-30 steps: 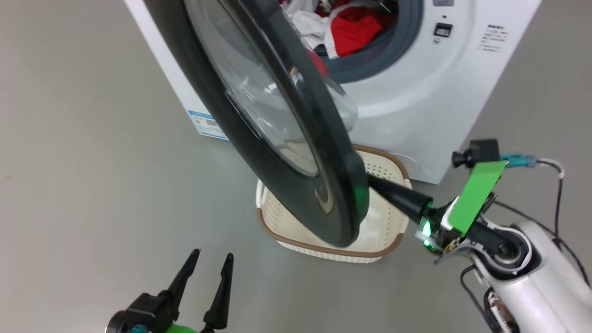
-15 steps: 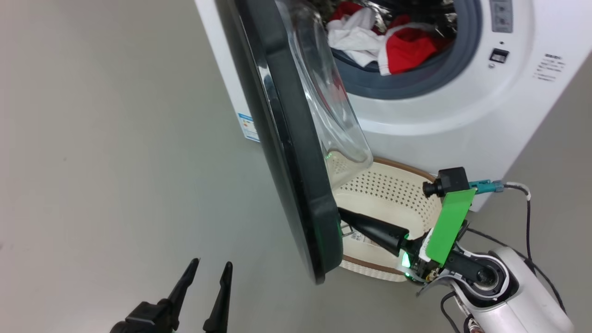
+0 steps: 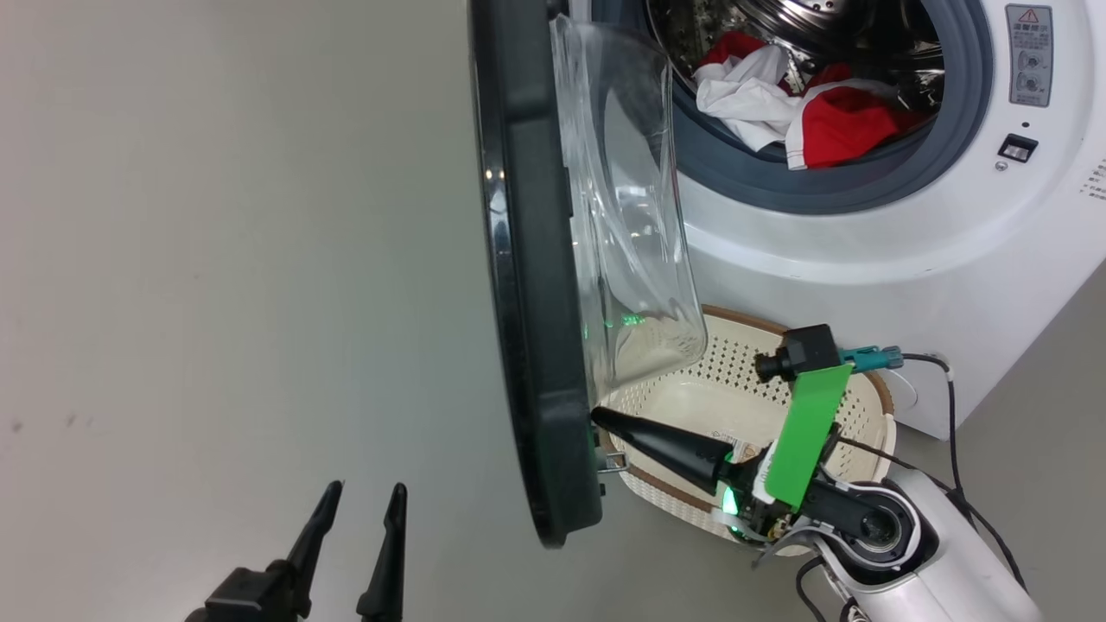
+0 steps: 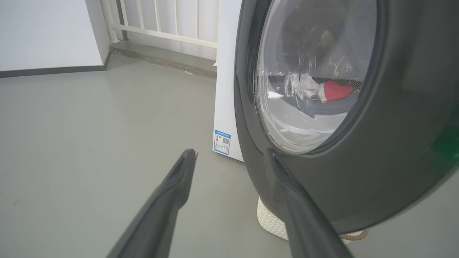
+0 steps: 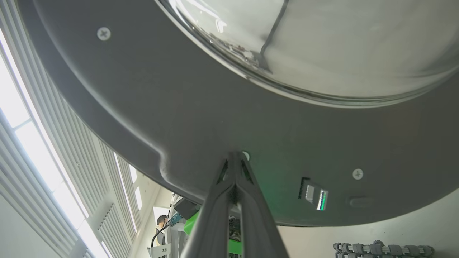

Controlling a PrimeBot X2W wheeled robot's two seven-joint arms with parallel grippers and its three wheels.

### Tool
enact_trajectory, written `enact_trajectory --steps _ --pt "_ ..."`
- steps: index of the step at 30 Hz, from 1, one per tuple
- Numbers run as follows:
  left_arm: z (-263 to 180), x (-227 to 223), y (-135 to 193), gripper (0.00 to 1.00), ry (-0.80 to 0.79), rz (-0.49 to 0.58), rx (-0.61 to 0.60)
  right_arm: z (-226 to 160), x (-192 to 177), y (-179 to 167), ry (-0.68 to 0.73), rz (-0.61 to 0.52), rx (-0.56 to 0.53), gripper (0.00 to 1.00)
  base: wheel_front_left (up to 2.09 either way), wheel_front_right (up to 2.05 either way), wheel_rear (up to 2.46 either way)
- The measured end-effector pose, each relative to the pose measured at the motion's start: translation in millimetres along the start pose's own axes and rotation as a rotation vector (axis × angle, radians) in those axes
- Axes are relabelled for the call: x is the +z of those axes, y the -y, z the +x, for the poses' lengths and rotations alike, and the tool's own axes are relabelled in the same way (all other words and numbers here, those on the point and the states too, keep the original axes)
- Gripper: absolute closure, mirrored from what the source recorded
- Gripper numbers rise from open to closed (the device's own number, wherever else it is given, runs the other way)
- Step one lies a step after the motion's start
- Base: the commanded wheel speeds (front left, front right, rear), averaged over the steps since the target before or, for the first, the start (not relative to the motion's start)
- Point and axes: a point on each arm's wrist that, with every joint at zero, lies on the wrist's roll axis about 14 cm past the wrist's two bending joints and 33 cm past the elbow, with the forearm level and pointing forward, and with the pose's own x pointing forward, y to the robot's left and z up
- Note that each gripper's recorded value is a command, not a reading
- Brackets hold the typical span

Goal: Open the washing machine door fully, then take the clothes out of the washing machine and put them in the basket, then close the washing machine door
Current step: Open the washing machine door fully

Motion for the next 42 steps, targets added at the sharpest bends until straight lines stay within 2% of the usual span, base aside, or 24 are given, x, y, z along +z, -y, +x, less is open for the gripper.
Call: enact_trajectory --steps 14,16,17,18,19,20,23,42 --pt "0 8 -4 0.00 0.025 -0.003 0.016 9 -11 0 -0.009 0.006 -0.003 0.98 0.00 0.00 0.00" --pt "0 8 -3 0.00 0.028 -0.005 0.013 9 -11 0 0.002 -0.003 -0.009 0.63 0.00 0.00 0.00" --pt "0 8 -3 0.00 0.029 -0.006 0.011 9 -10 0 0.009 -0.007 -0.013 0.54 0.00 0.00 0.00" --pt "0 9 -2 0.00 0.030 -0.007 0.009 8 -8 0 0.017 -0.012 -0.016 0.34 0.00 0.00 0.00" --pt "0 9 -1 0.00 0.032 -0.008 0.006 8 -8 0 0.026 -0.017 -0.019 0.08 0.00 0.00 0.00" --pt "0 9 -1 0.00 0.033 -0.009 0.003 7 -6 0 0.037 -0.022 -0.022 0.00 0.00 0.00 0.00" --pt "-1 8 2 0.00 0.032 -0.011 -0.007 3 -3 4 0.069 -0.040 -0.044 0.00 0.00 0.00 0.00" --pt "6 2 19 0.00 0.013 -0.013 -0.073 -76 13 70 0.368 0.046 -0.236 0.00 0.00 0.00 0.00"
